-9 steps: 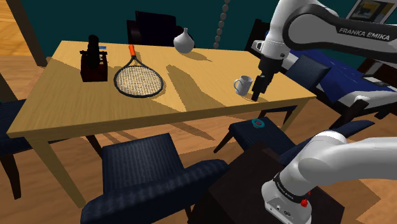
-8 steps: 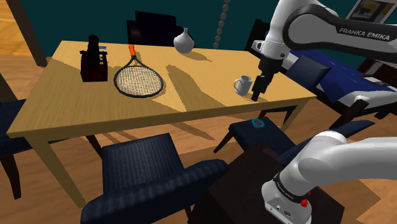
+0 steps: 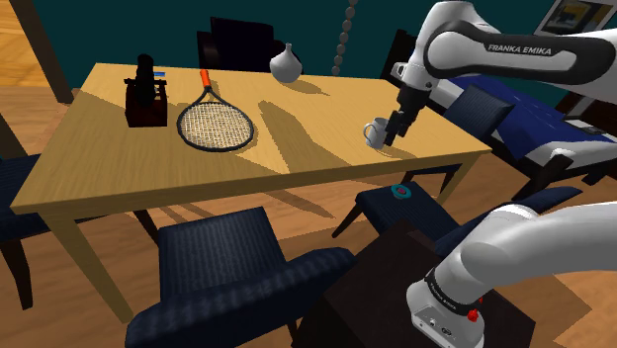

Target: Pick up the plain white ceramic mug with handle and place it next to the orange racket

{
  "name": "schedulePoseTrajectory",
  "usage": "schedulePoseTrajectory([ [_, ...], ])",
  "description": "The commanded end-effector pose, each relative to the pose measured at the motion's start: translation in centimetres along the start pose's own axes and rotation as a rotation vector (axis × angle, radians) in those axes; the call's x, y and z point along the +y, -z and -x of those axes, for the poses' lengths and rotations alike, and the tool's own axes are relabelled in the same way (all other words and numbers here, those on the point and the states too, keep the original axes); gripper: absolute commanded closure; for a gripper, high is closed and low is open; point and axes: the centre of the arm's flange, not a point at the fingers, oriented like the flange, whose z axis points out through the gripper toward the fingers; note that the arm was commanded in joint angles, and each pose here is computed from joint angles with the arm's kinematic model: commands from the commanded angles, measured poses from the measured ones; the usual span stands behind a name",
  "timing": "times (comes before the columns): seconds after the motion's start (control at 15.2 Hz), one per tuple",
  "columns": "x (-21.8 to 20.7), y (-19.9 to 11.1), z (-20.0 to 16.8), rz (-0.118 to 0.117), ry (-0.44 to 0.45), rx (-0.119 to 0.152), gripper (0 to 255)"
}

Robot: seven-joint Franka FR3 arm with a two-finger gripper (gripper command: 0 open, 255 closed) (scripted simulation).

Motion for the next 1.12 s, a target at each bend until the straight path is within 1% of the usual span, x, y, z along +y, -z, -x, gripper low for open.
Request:
schedulePoseTrajectory([
  [0.0,2.5,-0.6,-0.9,0.0,-0.017,0.02,0],
  [1.06,21.2,-4.4,-7.6,-0.01,-0.153,0.173,0],
])
